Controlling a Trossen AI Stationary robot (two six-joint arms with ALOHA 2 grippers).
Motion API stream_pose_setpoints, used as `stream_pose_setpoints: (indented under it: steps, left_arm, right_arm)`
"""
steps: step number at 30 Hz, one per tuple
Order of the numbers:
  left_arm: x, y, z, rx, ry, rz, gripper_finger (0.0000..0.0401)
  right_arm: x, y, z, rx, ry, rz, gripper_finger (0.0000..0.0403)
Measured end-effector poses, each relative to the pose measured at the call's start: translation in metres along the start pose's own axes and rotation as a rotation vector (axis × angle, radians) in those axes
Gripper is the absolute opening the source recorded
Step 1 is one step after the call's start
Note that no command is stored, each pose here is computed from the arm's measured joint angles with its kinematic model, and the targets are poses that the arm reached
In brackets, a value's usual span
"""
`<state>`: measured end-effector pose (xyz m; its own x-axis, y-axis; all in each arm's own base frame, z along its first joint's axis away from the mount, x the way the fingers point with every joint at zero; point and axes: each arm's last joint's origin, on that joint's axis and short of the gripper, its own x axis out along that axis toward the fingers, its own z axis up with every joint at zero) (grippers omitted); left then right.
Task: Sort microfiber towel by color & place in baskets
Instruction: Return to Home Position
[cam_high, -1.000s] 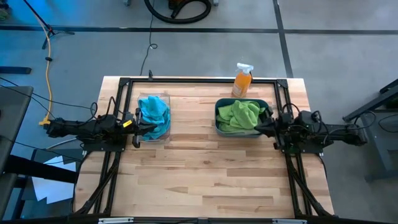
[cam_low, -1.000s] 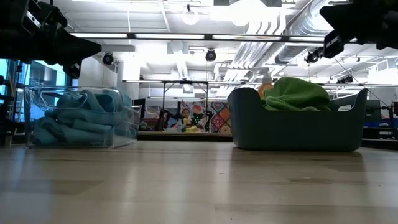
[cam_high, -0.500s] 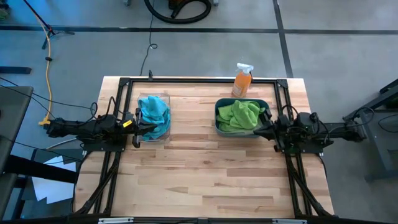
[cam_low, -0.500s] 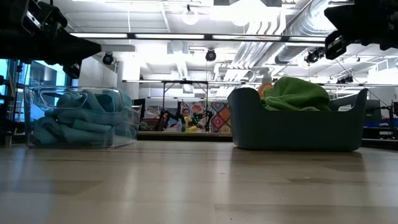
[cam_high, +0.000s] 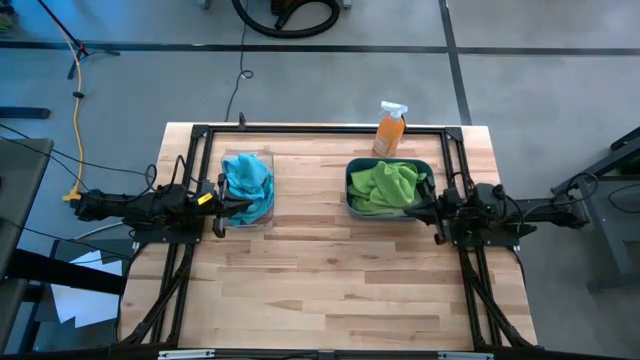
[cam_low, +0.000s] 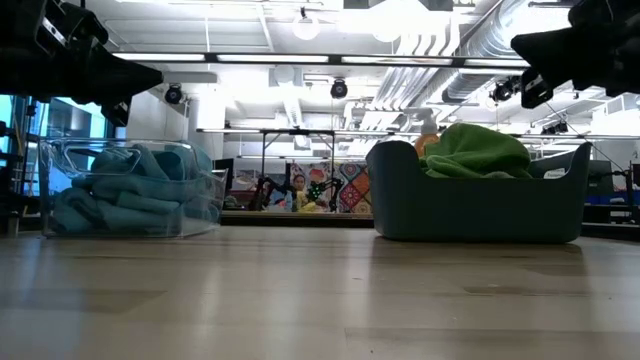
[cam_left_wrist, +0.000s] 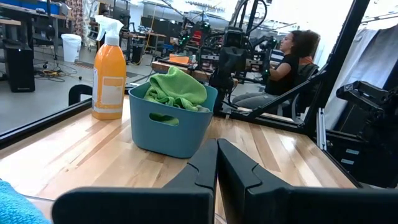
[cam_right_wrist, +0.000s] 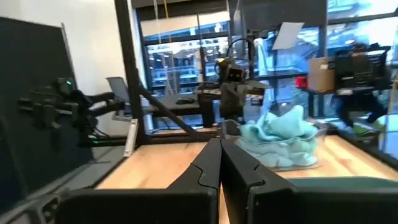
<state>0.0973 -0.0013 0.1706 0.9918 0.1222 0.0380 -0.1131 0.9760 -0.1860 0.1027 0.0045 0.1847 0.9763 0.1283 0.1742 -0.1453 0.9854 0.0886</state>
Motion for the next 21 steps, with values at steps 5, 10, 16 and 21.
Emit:
stream_pose_setpoints:
  steps: [5,10,16,21]
  left_arm:
    - [0.0,0.0,0.0,0.0,0.0,0.0,0.0]
    - [0.0,0.0,0.0,0.0,0.0,0.0,0.0]
    - [0.0,0.0,0.0,0.0,-0.001,0.0,0.0]
    - [0.0,0.0,0.0,0.0,-0.002,0.0,0.0]
  right_arm:
    - [0.0,-0.003,-0.007,-0.029,0.065,-0.095,0.0]
    - [-0.004,-0.008,-0.024,-0.01,0.242,-0.223,0.0]
    - [-0.003,-0.008,-0.026,-0.008,0.261,-0.216,0.0]
    - [-0.003,-0.008,-0.026,-0.008,0.263,-0.216,0.0]
